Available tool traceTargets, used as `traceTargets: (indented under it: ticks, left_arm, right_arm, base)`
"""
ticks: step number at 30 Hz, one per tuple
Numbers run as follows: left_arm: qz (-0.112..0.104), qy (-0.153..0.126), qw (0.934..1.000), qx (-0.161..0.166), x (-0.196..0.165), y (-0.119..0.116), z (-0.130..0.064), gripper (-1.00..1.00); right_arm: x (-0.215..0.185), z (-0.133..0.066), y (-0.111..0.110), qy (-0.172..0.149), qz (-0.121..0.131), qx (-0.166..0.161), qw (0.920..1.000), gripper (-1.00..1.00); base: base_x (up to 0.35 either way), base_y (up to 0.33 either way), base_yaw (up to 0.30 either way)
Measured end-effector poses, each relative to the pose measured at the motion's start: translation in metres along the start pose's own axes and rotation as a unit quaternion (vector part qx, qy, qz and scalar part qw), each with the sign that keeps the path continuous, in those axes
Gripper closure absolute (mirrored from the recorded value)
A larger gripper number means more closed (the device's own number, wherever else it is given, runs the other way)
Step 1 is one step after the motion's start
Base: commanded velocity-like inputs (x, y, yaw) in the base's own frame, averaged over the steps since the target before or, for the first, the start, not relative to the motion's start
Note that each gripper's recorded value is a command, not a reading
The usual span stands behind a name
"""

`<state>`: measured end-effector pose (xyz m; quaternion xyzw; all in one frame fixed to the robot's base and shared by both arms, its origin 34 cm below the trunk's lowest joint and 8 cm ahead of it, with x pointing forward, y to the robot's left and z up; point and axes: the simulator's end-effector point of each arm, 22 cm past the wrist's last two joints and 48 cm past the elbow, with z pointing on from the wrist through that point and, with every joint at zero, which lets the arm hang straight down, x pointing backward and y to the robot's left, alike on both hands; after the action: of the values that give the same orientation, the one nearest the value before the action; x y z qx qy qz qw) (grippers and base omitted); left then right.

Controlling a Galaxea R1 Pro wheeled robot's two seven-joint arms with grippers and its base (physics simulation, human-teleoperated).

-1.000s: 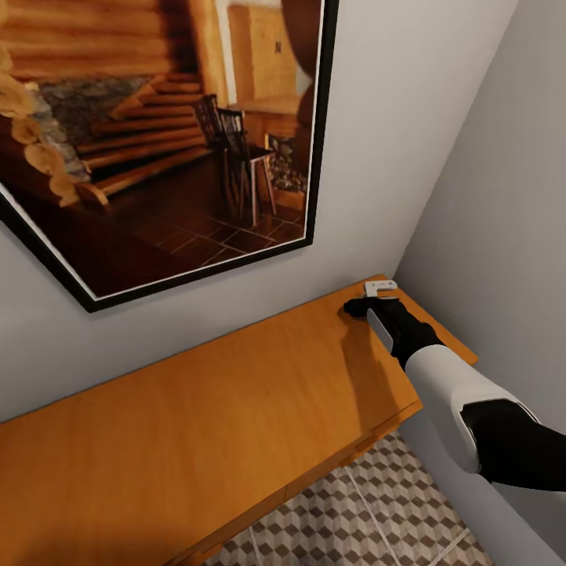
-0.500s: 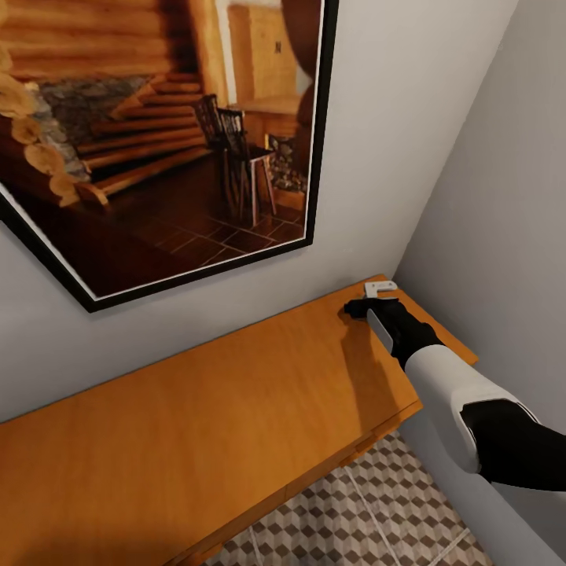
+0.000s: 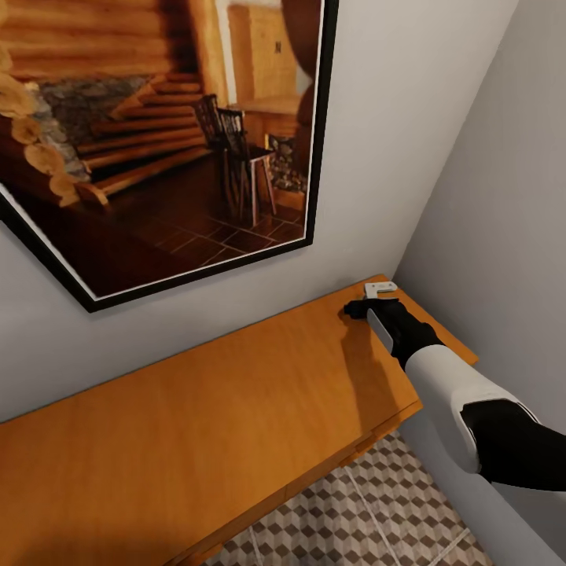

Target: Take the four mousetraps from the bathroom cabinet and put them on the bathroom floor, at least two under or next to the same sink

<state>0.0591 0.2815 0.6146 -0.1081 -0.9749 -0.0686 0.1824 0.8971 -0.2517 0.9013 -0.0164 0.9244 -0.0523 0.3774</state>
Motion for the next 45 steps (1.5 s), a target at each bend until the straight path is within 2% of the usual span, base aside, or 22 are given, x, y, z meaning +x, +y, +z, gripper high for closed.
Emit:
traceTargets:
  ticks: [45]
  left_arm:
    - [0.000,0.000,1.0000,0.002,-0.0007,-0.0035,-0.0005,1.00]
  right_arm:
    - [0.0003,0.0003,-0.0036,0.000,0.001,0.002,1.0000,-1.00]
  base:
    - [0.000,0.000,0.000]
